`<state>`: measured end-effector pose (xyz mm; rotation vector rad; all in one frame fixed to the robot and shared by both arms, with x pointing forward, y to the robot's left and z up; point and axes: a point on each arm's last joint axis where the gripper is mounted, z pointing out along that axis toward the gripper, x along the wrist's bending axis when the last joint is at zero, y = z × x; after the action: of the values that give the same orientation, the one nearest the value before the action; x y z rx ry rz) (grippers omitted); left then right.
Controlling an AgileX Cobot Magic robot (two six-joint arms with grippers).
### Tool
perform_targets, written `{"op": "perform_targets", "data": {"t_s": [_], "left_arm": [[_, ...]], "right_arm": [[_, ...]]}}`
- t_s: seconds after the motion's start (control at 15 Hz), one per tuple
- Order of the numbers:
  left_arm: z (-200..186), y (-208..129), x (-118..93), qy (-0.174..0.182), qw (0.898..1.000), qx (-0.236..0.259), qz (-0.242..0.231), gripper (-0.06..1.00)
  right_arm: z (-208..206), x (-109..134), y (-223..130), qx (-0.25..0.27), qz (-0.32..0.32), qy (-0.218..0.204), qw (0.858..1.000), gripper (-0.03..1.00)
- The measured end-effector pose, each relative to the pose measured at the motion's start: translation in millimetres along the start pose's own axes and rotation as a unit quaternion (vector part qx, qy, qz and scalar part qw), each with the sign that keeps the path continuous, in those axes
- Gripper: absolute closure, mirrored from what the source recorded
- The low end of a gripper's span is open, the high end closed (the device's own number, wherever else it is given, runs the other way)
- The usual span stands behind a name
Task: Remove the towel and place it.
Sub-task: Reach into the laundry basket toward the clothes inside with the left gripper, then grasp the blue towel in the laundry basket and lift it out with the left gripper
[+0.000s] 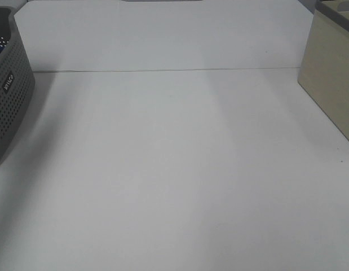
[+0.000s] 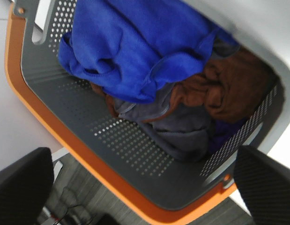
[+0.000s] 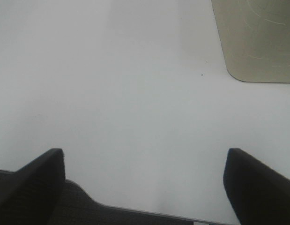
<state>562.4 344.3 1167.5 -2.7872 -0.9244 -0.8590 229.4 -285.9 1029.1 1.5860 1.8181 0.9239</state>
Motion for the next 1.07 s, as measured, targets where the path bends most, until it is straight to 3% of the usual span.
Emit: {"op": "perform_targets", "data": {"t_s": [0.13,0.4,0.73,1.07], "left_arm": [[31,-7,11,0.000,0.999,0.042,0.023,-0.05],[106,-15,23,-0.029,0.996,0.075,0.040,-0.05],[172,-6,21,-0.026,0.995,0.069,0.065,-0.05],[238,1,6,-0.043,0.993,0.059,0.089,-0.05]], "right_arm": [[0,0,0,0.000,0.000,0.000,1.000,0.08],[0,0,0,0.000,0.000,0.000,1.000,0.08],[0,0,0,0.000,0.000,0.000,1.000,0.08],[0,0,0,0.000,0.000,0.000,1.000,0.08]]}}
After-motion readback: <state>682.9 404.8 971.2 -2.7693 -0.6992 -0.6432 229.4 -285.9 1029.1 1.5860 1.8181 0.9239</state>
